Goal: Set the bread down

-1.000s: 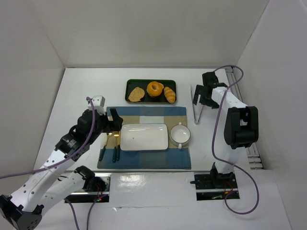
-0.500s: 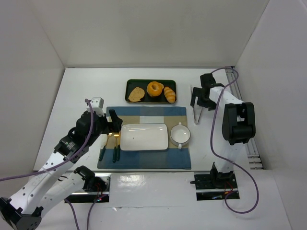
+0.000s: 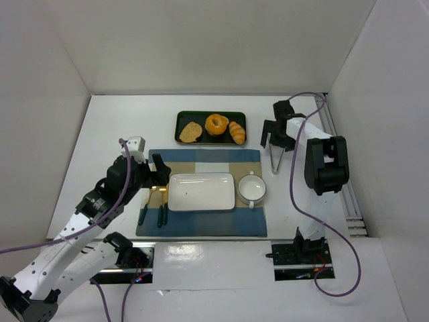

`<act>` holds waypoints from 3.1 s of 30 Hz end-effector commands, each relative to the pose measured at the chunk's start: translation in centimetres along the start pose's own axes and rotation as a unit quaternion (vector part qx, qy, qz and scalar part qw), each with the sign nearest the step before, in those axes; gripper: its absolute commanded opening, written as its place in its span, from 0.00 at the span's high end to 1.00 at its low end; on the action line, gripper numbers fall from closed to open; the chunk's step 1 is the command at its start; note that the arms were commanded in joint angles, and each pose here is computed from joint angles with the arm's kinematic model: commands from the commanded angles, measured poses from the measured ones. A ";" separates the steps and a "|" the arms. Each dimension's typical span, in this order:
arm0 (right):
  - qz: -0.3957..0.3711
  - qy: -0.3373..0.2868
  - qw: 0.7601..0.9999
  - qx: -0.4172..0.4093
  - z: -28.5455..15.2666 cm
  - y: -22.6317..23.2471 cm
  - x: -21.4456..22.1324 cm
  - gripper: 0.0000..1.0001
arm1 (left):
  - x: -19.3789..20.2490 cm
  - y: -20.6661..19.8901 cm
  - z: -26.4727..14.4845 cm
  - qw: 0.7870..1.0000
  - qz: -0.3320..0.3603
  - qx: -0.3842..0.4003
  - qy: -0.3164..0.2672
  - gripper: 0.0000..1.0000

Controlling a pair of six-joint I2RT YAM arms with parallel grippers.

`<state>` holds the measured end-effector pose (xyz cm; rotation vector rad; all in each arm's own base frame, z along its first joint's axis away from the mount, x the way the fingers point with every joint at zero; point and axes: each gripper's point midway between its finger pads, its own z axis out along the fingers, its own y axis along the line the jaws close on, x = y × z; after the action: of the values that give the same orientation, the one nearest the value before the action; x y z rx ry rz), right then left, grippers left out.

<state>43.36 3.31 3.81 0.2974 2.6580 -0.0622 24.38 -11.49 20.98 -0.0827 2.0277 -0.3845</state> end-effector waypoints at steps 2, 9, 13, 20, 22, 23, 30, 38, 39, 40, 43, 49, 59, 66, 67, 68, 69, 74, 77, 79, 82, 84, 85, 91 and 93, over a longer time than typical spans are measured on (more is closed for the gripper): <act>-0.005 -0.028 1.000 -0.008 -0.2 1.2 -2.0 0.01 | -0.7 0.2 -0.2 1.000 -0.006 -0.005 -0.015 0.00; -0.002 -0.018 1.000 -0.005 0.5 1.0 -1.2 0.01 | -0.7 0.2 -0.2 1.000 -0.006 -0.005 -0.015 0.00; 0.000 -0.001 1.000 0.005 1.4 0.5 0.4 0.01 | -0.6 0.2 -0.4 1.000 -0.011 -0.005 -0.015 0.00; 0.014 0.016 1.000 -0.001 2.3 0.6 2.3 0.02 | -0.6 0.6 -0.8 1.000 -0.010 -0.009 -0.016 0.00; 0.019 0.012 1.000 -0.007 2.3 0.9 2.1 0.02 | -0.4 0.7 -0.8 1.000 -0.009 -0.012 -0.012 0.00; 0.019 0.012 1.000 -0.007 2.3 0.9 2.1 0.02 | -0.3 0.8 -1.1 1.000 -0.009 -0.012 -0.012 0.00; 0.024 0.014 1.000 -0.011 2.9 1.3 1.7 0.04 | -0.1 1.2 -1.5 1.000 -0.008 -0.018 -0.010 0.00; 0.034 0.011 0.999 -0.018 3.6 1.1 0.8 0.10 | 0.3 1.8 -2.2 1.000 -0.006 -0.025 -0.006 0.00; 0.034 0.013 0.999 -0.024 3.6 1.3 0.9 0.12 | 0.4 1.8 -2.4 1.000 -0.006 -0.025 -0.006 0.00; 0.034 0.015 0.999 -0.030 3.5 1.5 0.9 0.12 | 0.4 1.8 -2.4 1.000 -0.006 -0.025 -0.006 0.00; 0.043 0.013 0.998 -0.038 3.6 1.6 0.7 0.18 | 0.4 2.1 -2.6 1.000 -0.006 -0.029 -0.007 0.00; 0.057 0.018 0.997 -0.050 3.7 1.2 1.1 0.29 | 0.5 2.2 -2.8 1.000 -0.006 -0.030 -0.007 0.00; 0.070 -0.032 0.995 -0.062 0.9 1.5 -1.8 0.38 | 0.5 2.5 -3.2 0.999 -0.006 -0.034 -0.009 0.00; 0.076 -0.096 0.990 -0.069 -3.4 1.7 -6.3 0.39 | 0.9 2.6 -3.0 0.999 -0.009 -0.036 -0.005 0.00; 0.076 -0.096 0.990 -0.069 -3.6 1.7 -6.5 0.40 | 0.9 2.6 -3.0 0.999 -0.009 -0.036 -0.005 0.00; 0.073 -0.103 0.990 -0.071 -4.5 1.7 -7.0 0.40 | 0.9 2.6 -3.0 0.999 -0.009 -0.036 -0.005 0.00; 0.074 -0.122 0.987 -0.077 -5.7 1.8 -8.2 0.40 | 0.7 2.5 -3.0 0.999 -0.010 -0.034 -0.009 0.00; 0.054 -0.155 0.978 -0.131 -9.9 3.4 -10.3 0.40 | 0.9 2.3 -2.8 0.999 -0.015 -0.030 -0.007 0.00; 0.048 -0.180 0.968 -0.168 -12.9 4.4 -11.5 0.40 | 0.9 2.1 -2.6 0.999 -0.021 -0.023 -0.010 0.00; 0.035 -0.193 0.958 -0.209 -14.9 5.7 -12.3 0.40 | 0.9 2.1 -2.6 0.999 -0.021 -0.023 -0.010 0.00; 0.014 -0.201 0.949 -0.244 -16.6 6.8 -12.7 0.40 | 0.8 1.7 -2.4 0.999 -0.028 -0.016 -0.014 0.00; 0.009 -0.201 0.944 -0.261 -17.3 7.2 -12.6 0.40 | 0.4 1.3 -2.4 0.999 -0.035 -0.007 -0.021 0.00; 0.002 -0.194 0.939 -0.283 -17.7 7.9 -12.2 0.40 | 0.4 1.3 -2.4 0.999 -0.035 -0.007 -0.021 0.00; -0.048 -0.155 0.932 -0.324 -16.3 10.2 -9.9 0.40 | 0.2 1.1 -2.0 0.999 -0.037 -0.003 -0.027 0.00; -0.065 -0.159 0.926 -0.337 -16.6 11.5 -9.5 0.40 | 0.2 1.1 -2.0 0.999 -0.033 -0.004 -0.027 0.00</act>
<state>47.29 11.48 21.76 0.0341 2.2499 0.6106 22.15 -9.66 20.57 -0.1537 2.0170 -0.3811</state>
